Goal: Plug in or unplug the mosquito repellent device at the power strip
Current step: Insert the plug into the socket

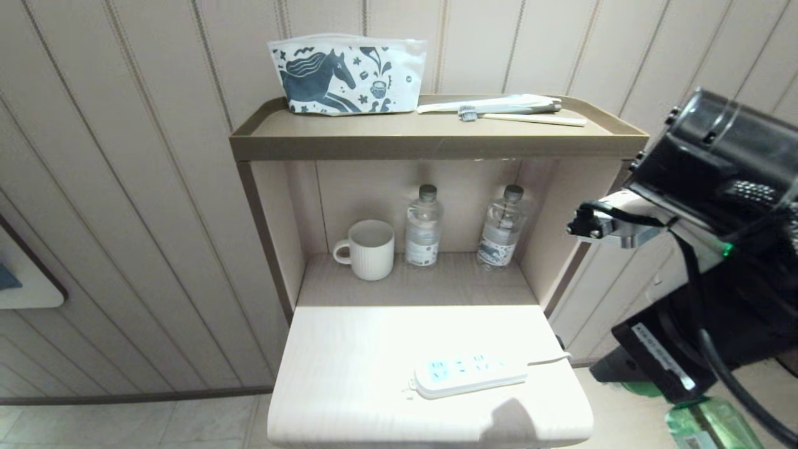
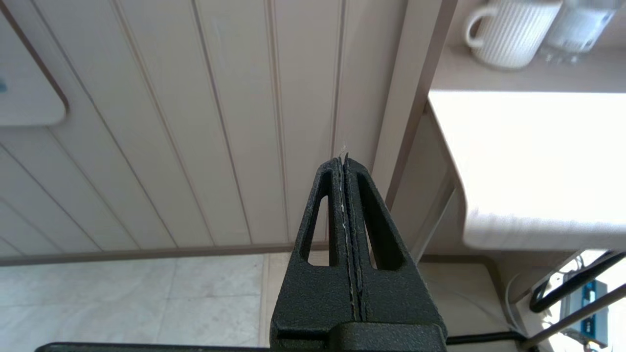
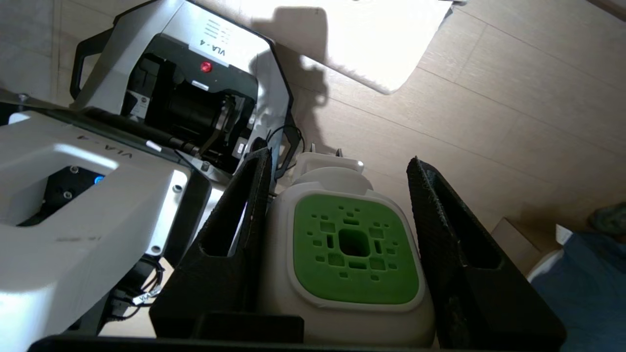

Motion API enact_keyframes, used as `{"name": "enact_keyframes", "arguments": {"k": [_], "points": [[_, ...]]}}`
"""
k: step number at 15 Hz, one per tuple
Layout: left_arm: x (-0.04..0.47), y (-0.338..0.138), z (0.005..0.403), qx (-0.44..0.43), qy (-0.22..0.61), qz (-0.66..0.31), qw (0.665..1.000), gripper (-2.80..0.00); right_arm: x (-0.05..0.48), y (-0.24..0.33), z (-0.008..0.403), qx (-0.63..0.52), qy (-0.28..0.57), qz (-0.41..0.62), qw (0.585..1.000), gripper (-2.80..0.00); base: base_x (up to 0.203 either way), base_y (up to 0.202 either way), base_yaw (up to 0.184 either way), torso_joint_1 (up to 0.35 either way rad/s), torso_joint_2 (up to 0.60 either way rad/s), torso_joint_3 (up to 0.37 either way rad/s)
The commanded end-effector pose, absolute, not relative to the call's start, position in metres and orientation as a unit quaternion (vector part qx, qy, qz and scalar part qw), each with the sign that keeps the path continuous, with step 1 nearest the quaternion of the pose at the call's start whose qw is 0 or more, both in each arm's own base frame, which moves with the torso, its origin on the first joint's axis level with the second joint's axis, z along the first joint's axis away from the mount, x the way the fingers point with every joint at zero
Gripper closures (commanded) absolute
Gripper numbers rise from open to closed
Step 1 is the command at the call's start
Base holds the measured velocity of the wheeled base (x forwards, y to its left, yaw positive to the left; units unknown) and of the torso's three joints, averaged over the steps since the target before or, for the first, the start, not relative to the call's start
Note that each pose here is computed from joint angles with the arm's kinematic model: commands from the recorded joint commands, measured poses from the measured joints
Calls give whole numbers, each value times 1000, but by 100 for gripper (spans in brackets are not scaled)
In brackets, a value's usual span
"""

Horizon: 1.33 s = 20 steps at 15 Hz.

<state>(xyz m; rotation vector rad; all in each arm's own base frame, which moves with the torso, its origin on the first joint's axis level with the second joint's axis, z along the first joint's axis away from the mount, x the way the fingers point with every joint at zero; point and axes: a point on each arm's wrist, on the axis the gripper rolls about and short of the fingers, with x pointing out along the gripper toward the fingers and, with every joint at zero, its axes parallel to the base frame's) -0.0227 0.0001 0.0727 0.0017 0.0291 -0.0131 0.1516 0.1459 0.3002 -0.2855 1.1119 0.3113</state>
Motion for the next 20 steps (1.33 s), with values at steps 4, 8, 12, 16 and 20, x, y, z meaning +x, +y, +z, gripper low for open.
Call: {"name": "enact_keyframes", "arguments": {"k": [4,8,12,16,20], "points": [[-23,0,73,1,15,-7,1000,0,172,152,291,-139,543,128,818,0,0,0,0,265,-564,-304],[-23,0,73,1,15,-7,1000,0,179,153,288,-142,548,126,815,0,0,0,0,160,-342,-180],[-23,0,73,1,15,-6,1000,0,200,147,285,-177,522,145,821,0,0,0,0,7,-10,-7],[-23,0,73,1,15,-7,1000,0,229,140,281,-281,489,197,802,0,0,0,0,0,0,0],[-23,0,73,1,15,-7,1000,0,256,158,249,-271,534,229,767,0,0,0,0,0,0,0]]}}
